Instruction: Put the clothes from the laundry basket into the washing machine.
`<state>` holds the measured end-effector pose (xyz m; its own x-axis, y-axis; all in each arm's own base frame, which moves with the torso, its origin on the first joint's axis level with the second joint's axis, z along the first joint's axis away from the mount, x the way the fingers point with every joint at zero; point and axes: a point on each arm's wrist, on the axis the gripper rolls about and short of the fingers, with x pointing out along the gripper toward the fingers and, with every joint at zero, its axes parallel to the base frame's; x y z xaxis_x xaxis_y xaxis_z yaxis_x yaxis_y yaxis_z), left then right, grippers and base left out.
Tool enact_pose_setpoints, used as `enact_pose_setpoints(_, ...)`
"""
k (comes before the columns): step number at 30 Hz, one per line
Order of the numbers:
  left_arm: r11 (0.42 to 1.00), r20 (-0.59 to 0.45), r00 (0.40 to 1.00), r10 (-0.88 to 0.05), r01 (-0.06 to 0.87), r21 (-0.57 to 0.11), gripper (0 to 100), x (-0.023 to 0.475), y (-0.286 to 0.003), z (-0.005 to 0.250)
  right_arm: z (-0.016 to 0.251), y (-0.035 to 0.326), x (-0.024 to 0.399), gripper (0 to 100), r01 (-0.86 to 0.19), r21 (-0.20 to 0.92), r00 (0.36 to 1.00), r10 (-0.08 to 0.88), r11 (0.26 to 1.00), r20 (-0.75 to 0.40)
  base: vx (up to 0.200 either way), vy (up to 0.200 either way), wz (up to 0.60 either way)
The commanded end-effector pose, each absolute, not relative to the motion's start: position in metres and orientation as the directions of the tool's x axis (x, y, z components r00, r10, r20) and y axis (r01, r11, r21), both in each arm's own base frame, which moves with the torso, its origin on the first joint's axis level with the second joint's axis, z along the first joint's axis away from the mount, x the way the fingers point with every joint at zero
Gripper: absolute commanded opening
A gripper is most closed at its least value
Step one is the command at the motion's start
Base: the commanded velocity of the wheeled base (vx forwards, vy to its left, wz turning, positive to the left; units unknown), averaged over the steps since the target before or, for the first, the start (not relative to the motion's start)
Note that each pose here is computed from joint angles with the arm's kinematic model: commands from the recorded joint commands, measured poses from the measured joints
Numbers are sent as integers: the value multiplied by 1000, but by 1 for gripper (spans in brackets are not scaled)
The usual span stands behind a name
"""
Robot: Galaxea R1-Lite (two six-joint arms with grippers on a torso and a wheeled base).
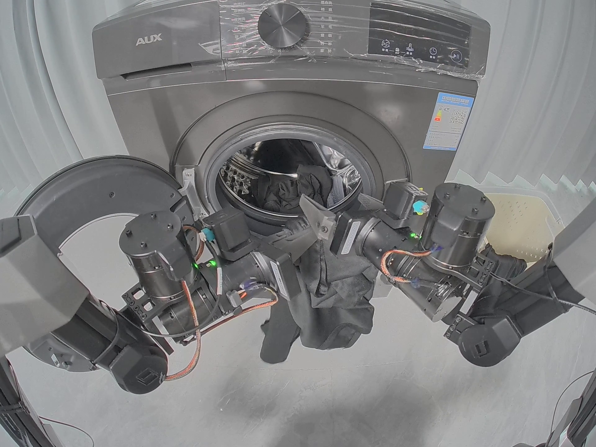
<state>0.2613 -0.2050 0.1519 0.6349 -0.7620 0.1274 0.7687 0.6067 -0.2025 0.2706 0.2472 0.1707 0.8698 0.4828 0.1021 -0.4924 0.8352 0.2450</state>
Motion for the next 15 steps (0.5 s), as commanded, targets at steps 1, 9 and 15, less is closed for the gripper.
enact_pose_setpoints(1, 647, 112, 673, -731, 736, -200, 0, 275, -198, 145, 177, 234, 275, 100, -465, 247, 885, 452, 850, 111, 0, 0, 0)
enact_pose_setpoints(9, 710, 154, 737, -658, 676, -199, 0, 287, -184, 154, 162, 192, 278, 100, -362, 212, 928, 371, 908, -6, 0, 0, 0)
enact_pose_setpoints(15, 719, 202, 744, -638, 668, -192, 0, 283, -179, 169, 126, 174, 266, 100, -407, 177, 891, 432, 896, -139, 0, 0, 0)
